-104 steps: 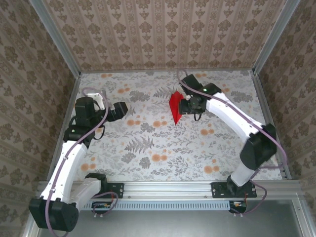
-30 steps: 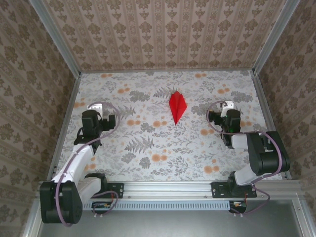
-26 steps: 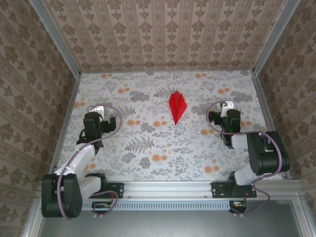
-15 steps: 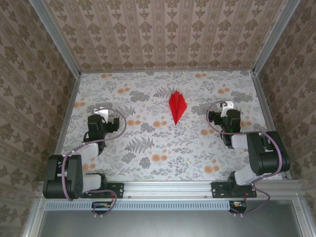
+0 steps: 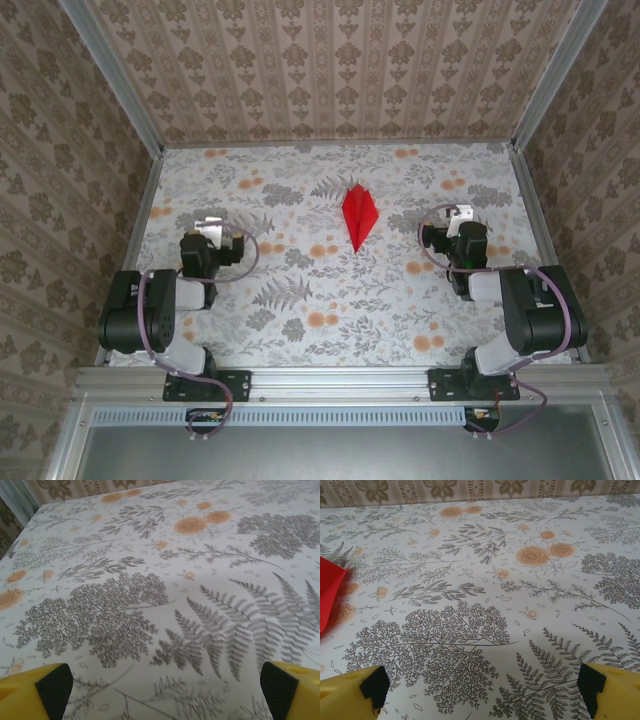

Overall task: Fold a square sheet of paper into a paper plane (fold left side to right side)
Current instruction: Reset both arms

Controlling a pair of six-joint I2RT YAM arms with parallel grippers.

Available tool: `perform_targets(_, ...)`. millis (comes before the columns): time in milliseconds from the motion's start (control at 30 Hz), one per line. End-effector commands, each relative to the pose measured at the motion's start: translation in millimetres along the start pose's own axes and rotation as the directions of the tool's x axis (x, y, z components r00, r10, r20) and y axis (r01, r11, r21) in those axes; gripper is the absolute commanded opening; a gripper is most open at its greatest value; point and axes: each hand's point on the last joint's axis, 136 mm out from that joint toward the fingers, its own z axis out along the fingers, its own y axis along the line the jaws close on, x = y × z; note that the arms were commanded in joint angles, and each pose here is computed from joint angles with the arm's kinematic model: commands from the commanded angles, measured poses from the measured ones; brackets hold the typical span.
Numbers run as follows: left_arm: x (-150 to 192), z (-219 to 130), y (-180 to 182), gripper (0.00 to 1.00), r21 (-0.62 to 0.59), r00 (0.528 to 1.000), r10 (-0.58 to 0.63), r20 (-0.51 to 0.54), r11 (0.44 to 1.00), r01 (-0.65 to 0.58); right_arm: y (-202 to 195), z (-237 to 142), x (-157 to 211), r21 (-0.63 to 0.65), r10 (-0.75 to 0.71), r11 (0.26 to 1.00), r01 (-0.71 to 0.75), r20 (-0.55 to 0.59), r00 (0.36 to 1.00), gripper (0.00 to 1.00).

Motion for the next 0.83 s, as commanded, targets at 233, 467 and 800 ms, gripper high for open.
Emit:
perform_targets(233,-20.6,6.7,16.1,1.0,-0.049,0.998,-0.048,0.031,0.998,0.05,2.2,0.6,-11.9,-0.004,-0.012,1.0,0.012,0.043,0.999,1.0)
perform_targets(467,-19.5,7.2,14.5,1.0,-0.046,0.999,-0.043,0.026,0.998,0.044,2.2,0.8,-12.6,-0.004,-0.012,1.0,0.012,0.045,0.999,1.0)
perform_targets(800,-19.4,7.2,14.3,1.0,-0.045,0.999,-0.043,0.025,0.998,0.044,2.3,0.9,-12.8,-0.005,-0.011,1.0,0.011,0.045,0.999,1.0)
